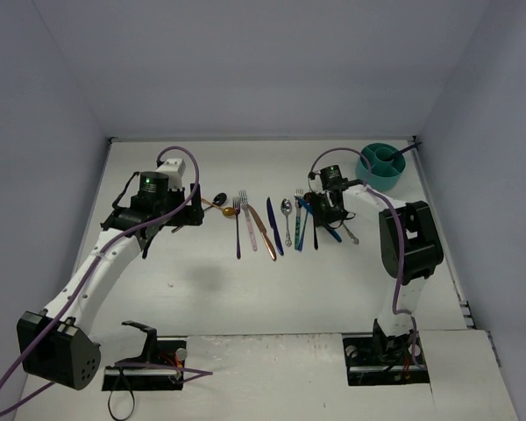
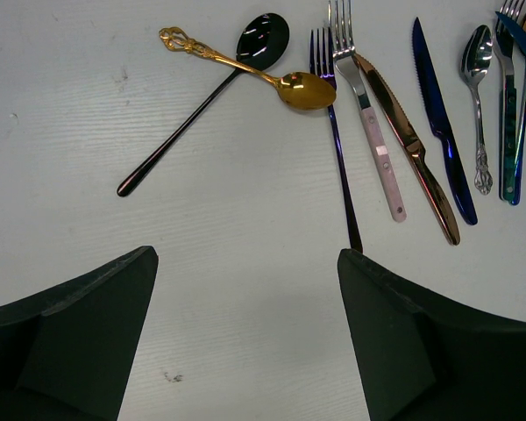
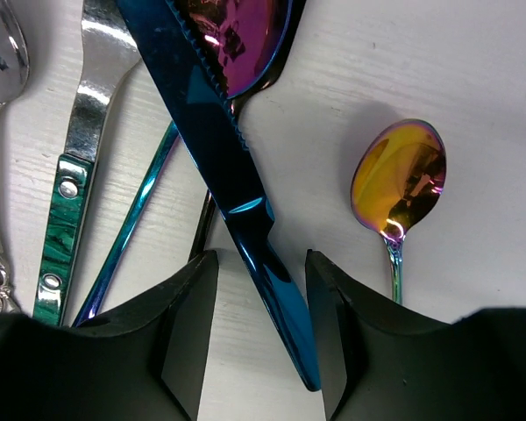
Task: Sort the eating utensils into containers
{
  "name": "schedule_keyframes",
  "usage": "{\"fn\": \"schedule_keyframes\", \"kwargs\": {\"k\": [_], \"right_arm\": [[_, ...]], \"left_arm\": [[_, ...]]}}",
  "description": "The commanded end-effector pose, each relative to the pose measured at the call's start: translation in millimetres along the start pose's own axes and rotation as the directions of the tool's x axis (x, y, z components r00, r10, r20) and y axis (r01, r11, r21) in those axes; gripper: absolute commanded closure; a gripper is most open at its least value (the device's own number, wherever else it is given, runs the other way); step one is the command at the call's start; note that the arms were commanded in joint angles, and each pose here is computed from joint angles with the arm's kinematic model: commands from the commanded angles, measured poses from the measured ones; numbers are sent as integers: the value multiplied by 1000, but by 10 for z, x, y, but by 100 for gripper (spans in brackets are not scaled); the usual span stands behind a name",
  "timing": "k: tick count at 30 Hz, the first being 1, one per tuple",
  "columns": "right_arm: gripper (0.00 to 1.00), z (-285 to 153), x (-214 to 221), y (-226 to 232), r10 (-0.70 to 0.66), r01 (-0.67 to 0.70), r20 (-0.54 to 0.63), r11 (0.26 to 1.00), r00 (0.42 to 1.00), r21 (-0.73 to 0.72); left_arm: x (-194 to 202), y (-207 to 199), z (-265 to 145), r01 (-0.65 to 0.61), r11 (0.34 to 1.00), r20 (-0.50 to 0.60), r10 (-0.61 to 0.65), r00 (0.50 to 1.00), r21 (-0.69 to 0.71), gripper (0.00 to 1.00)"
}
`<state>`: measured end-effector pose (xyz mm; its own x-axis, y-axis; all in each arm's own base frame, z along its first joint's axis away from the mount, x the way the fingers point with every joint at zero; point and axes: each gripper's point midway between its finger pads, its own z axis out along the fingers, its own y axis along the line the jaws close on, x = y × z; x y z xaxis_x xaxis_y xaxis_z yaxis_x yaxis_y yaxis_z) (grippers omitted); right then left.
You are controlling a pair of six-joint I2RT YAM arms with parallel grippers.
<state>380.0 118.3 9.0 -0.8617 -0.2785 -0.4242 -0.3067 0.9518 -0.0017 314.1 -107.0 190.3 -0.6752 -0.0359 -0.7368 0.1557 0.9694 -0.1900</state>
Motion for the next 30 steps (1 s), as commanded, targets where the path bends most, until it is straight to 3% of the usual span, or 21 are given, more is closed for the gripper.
{"fn": "schedule_keyframes", "kwargs": {"k": [1,5,12,15,16,17,21,30], "right_arm": [[58,30,-32,96,-25,24,-12,999,1000,-47],[62,56,6,109,-24,22,-26,999,999,-49],[78,50,-44,185,-32,31,-16,998,999,-56],[88,28,-55,247,-46,45,-14,997,999,-56],[97,10,-71,252,-47,46,-9,998,999,-51],[100,-20,-94,252,-43,43,0,998,999,-46],[100,-189,-227,192,-20,20,52,1000,998,-7],[100,-1224,-993,187,1,5,365,1000,931,-14]], "left_arm": [[-223,-59,-57,-2,1000,60,0,998,25,18],[-225,-60,-58,-2,1000,61,1,998,25,18],[-224,-64,-60,-2,1000,60,1,998,28,18],[-224,-62,-62,-2,1000,61,1,998,26,18],[-217,-60,-59,-2,1000,58,0,998,26,18],[-218,-60,-61,-2,1000,59,0,998,26,18],[-231,-64,-78,-2,1000,64,1,998,27,18],[-238,-68,-105,1,1000,73,-3,997,29,18]]}}
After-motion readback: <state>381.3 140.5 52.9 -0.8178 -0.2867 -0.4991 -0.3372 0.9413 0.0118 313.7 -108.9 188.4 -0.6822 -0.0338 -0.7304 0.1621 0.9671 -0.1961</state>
